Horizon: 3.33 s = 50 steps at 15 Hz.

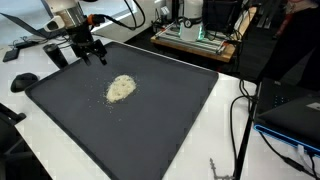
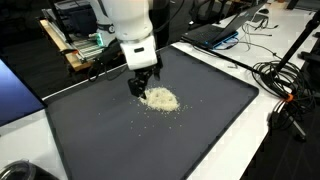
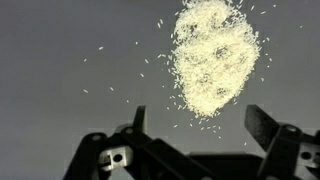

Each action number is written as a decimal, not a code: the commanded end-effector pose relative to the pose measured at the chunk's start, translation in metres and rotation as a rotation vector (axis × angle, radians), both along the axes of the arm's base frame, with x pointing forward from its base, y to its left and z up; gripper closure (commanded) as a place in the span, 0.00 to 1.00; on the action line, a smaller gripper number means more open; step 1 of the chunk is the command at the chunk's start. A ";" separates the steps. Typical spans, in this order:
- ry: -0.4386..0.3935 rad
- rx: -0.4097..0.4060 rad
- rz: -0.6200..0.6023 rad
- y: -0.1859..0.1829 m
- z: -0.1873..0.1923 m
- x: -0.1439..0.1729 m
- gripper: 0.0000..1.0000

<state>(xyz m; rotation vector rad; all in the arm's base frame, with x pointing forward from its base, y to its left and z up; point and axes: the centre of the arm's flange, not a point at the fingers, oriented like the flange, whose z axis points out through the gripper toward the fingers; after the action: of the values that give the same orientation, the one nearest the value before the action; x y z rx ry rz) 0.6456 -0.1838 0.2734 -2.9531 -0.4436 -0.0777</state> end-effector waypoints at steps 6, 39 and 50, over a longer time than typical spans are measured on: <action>-0.017 -0.105 0.427 0.050 0.017 0.044 0.00; 0.024 -0.452 0.351 0.213 0.027 -0.002 0.00; -0.065 -0.535 0.243 0.260 0.034 -0.046 0.00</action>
<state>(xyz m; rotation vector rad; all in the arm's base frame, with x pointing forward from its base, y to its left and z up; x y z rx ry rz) 0.6288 0.0739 0.3060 -3.3349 -1.0284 0.0571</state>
